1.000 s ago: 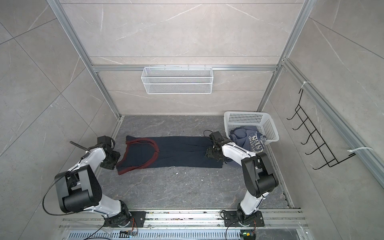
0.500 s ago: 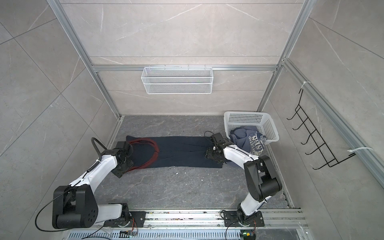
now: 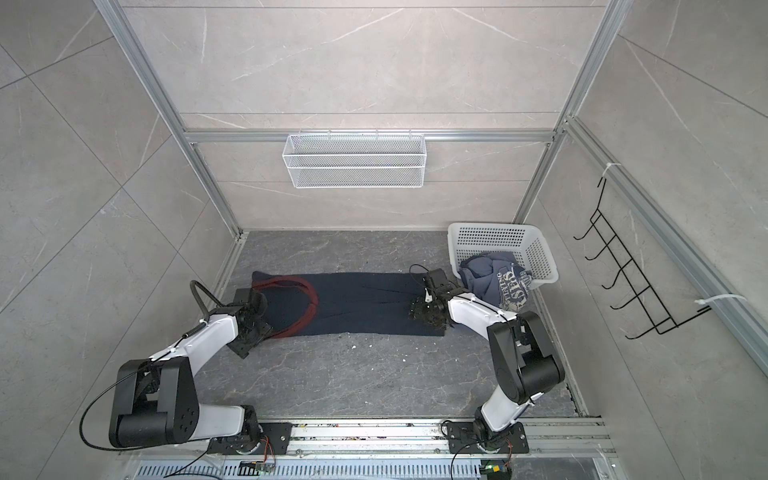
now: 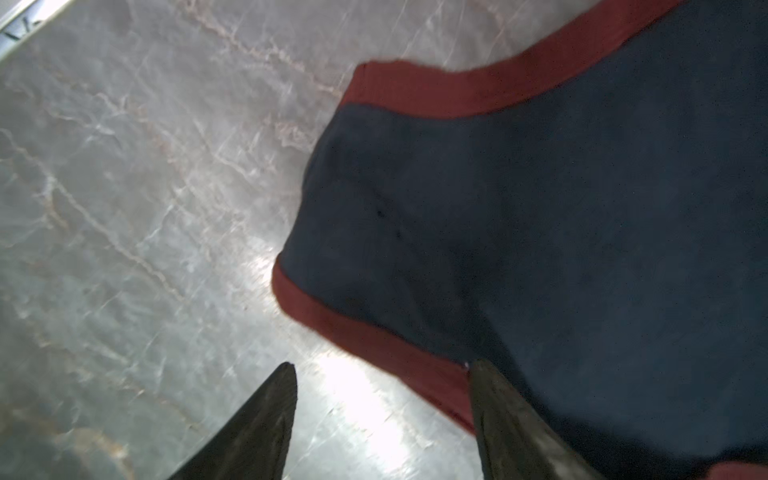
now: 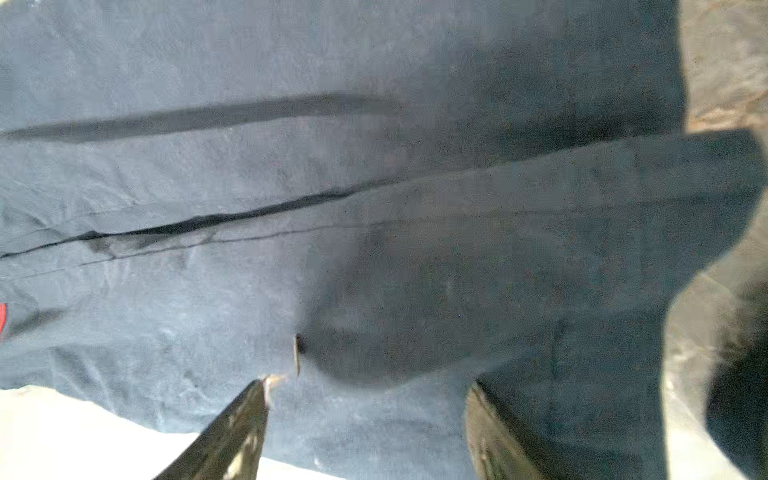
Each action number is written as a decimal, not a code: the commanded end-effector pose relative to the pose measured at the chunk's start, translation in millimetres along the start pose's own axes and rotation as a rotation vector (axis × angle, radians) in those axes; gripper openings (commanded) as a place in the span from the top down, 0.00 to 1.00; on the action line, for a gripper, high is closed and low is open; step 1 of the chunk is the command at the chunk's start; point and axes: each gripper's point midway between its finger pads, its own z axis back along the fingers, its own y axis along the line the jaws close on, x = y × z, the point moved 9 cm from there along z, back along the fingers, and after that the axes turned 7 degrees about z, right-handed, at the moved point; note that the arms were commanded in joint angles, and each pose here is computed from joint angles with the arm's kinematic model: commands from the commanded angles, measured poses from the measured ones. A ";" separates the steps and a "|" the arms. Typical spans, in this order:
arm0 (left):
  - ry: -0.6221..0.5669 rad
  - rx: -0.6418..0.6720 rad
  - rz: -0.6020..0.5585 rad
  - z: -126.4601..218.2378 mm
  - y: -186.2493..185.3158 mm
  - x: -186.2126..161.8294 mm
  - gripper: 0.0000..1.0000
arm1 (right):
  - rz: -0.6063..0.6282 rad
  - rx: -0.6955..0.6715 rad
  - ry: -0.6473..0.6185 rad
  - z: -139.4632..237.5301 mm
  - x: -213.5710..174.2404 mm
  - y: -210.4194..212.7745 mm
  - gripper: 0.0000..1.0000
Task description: Fold and stack the tank tops
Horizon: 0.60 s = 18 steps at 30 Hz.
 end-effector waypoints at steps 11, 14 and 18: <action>-0.010 -0.013 0.043 5.9 -12.5 23.4 0.34 | -0.026 0.038 0.023 -6.1 -3.6 -2.0 0.24; 0.008 0.004 0.045 11.9 -4.4 11.4 0.32 | -0.026 0.040 0.025 -6.9 -3.5 -2.1 0.23; 0.007 -0.023 0.065 8.3 2.9 4.3 0.19 | -0.030 0.052 0.028 -8.0 -3.2 -1.6 0.23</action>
